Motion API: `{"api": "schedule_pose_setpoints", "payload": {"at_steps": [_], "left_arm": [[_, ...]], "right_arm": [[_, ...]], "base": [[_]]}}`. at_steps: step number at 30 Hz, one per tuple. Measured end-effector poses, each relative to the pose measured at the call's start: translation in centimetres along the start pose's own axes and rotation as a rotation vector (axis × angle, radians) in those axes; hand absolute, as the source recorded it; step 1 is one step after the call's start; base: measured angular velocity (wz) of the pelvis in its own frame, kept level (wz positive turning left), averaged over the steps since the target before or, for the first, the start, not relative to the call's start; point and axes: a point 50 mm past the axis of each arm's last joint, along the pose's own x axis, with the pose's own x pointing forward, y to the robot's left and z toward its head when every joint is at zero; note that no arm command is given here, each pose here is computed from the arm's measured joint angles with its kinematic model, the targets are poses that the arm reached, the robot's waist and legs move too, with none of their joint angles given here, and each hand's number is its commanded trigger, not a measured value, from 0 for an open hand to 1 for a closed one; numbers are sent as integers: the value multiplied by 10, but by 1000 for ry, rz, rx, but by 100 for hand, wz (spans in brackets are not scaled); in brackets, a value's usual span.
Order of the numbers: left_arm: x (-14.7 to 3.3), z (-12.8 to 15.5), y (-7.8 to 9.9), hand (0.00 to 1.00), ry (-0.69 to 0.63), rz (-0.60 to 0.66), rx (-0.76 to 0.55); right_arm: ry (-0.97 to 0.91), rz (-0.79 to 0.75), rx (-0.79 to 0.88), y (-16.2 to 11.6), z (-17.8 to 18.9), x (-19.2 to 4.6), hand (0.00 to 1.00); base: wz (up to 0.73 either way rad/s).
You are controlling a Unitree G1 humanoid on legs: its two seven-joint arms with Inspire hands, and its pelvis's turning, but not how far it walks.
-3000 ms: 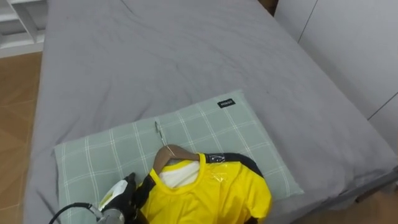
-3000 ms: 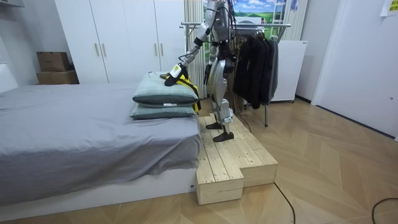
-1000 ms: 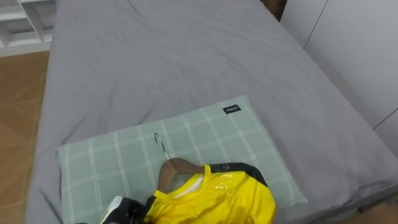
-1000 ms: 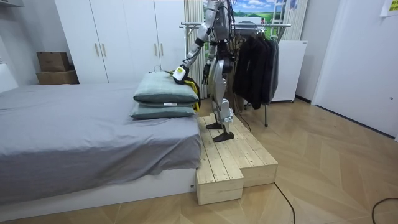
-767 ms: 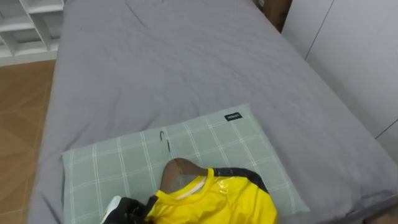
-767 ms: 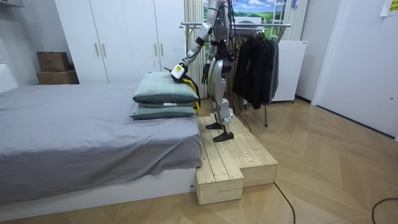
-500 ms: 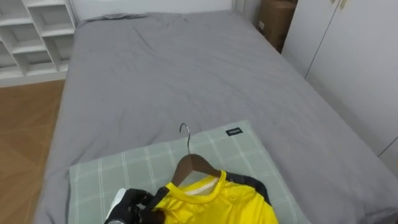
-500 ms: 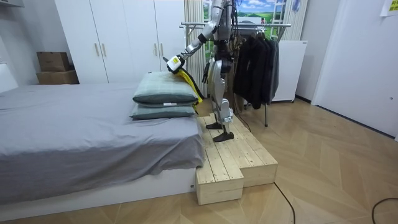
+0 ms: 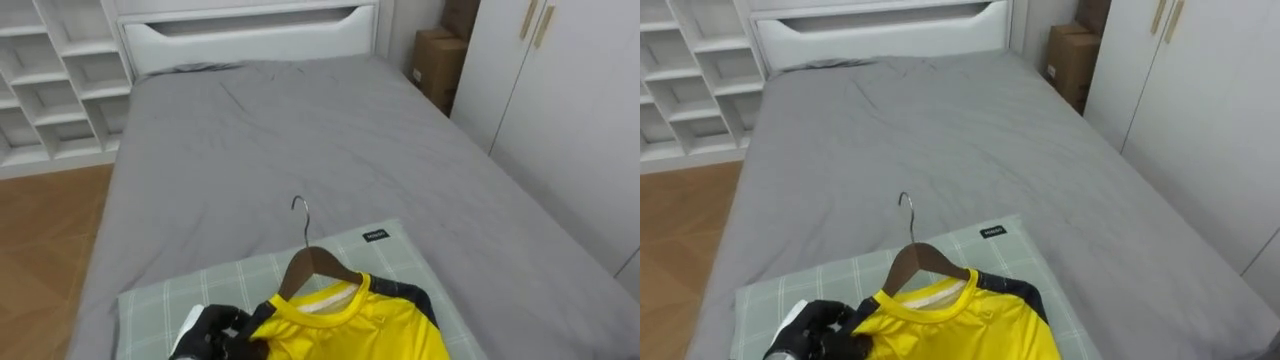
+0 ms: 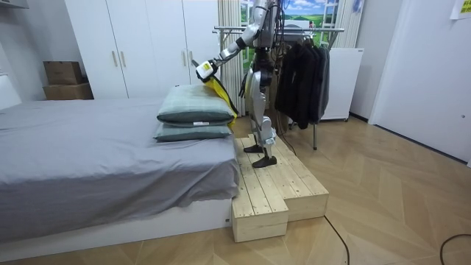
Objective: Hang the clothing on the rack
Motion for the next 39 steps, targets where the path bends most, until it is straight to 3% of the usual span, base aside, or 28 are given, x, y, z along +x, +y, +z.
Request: {"api": "schedule_pose_setpoints", "payload": {"at_steps": [4, 16, 28, 35, 39], "left_arm": [[-4, 3, 6, 100, -35, 12, -41], [-8, 3, 3, 100, -56, -14, -68], [-13, 36, 9, 100, -213, -7, -70], [-13, 37, 23, 100, -226, 55, -81], [-14, 40, 34, 100, -245, 82, -63]], "right_arm": [[-3, -10, -17, -1, 0, 0, 0], [9, -36, -2, -4, -6, -1, 0], [17, -180, -25, -20, -10, -5, 0], [-70, -294, -175, -34, 10, -7, 0], [-253, -407, -348, -42, 54, -14, 0]], "base": [[-3], [-1], [0], [-3], [-4]]}}
